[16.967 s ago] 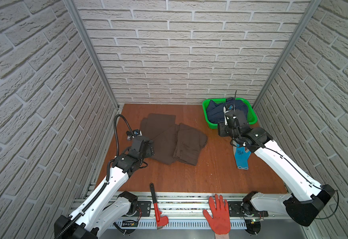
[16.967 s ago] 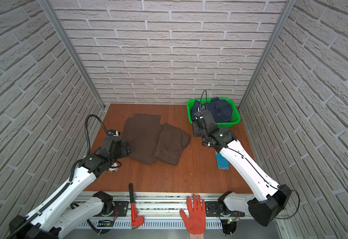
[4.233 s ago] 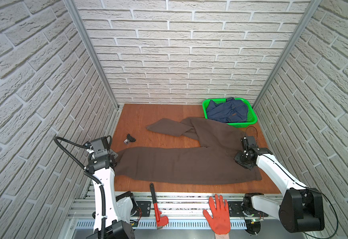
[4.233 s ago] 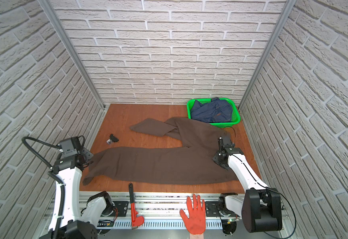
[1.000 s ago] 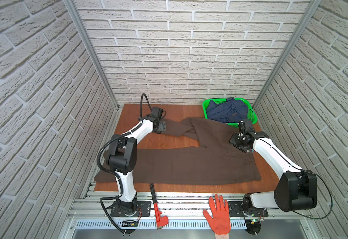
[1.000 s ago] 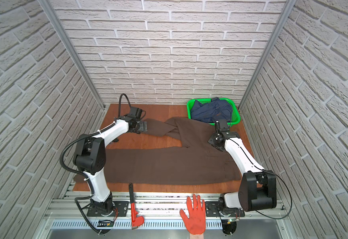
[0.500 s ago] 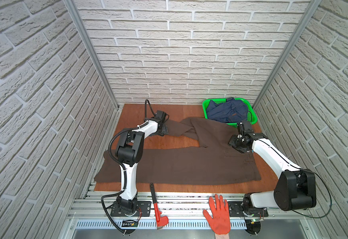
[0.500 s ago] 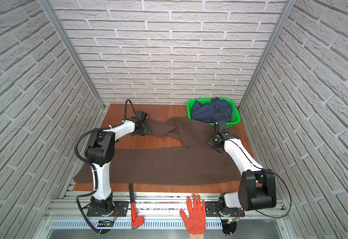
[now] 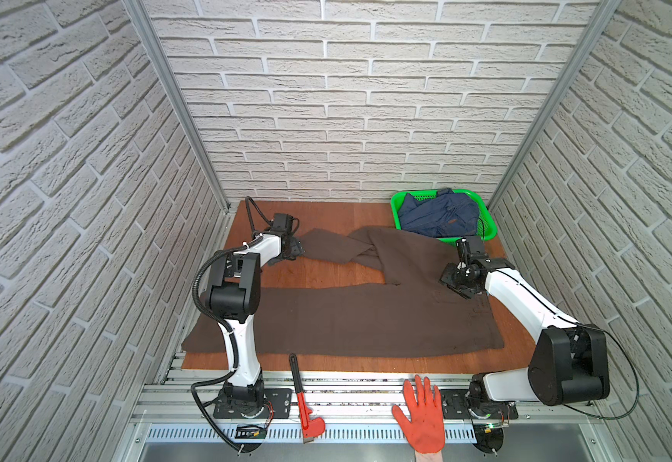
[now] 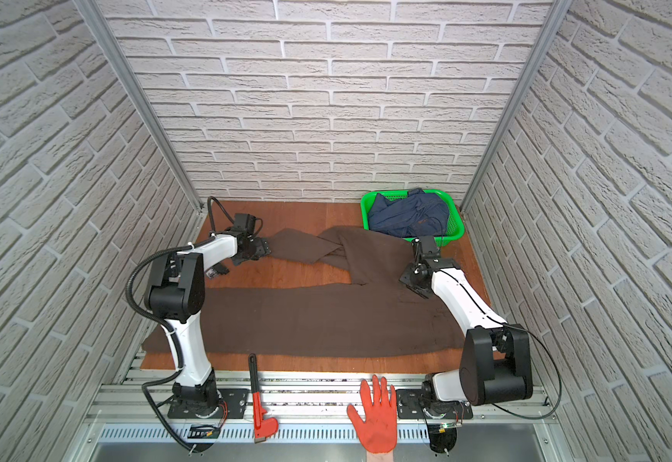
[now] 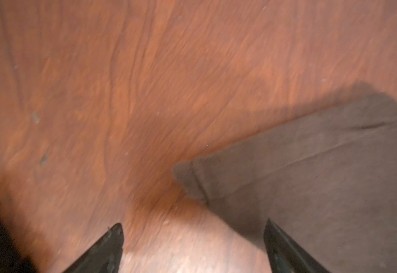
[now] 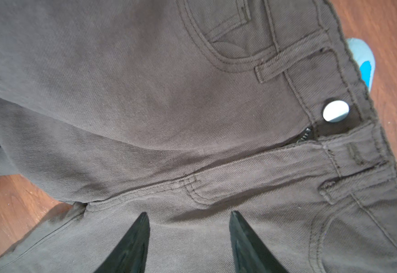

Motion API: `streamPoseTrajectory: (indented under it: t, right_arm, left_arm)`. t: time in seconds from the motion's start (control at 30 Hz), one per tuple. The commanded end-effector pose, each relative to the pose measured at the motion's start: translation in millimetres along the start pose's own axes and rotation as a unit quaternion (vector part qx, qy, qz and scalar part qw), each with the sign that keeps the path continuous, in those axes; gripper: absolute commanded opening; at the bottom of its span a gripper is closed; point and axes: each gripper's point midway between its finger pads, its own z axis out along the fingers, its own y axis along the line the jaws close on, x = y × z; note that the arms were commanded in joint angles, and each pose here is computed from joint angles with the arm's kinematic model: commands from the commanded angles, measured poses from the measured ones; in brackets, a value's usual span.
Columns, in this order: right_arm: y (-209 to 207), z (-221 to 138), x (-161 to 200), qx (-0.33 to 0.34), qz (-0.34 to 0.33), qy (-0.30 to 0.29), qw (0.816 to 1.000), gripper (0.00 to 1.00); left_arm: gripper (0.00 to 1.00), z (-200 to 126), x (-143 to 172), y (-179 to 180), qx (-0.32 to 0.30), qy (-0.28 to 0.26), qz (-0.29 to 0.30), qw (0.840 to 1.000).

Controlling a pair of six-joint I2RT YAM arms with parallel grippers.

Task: Fold and stack the trousers
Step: Flatten out the trousers at the center of the table.

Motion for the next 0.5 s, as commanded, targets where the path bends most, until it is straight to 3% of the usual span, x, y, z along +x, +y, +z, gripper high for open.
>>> streamPoseTrajectory:
  t: [0.0,0.2,0.3,0.37,0.47]
  right_arm:
    - [2.4,1.1,1.1,-0.003,-0.006,-0.003,1.000,0.56]
    - [1.1,-2.4,0.0,0.001,-0.009,-0.007,1.000,0.56]
    - [1.2,-2.0,0.3,0.001,-0.008,-0.006,1.000,0.56]
    - [1.7,-2.1,0.0,0.000,-0.007,-0.006,1.000,0.56]
    - [2.6,-3.6,-1.4,-0.001,-0.008,-0.008,1.000,0.56]
  left_arm:
    - [0.86,7.8,-6.1,-22.8,0.037,0.000,0.005,0.999]
    - [0.60,13.2,-13.4,-23.1,0.030,-0.003,0.007,1.000]
    - [0.37,9.9,-16.1,-20.6,0.025,-0.007,0.008,1.000]
    - [0.22,-0.9,-20.9,-20.3,0.026,-0.018,0.010,0.999]
    - [0.10,-30.5,-33.1,-21.1,0.033,-0.044,0.016,0.998]
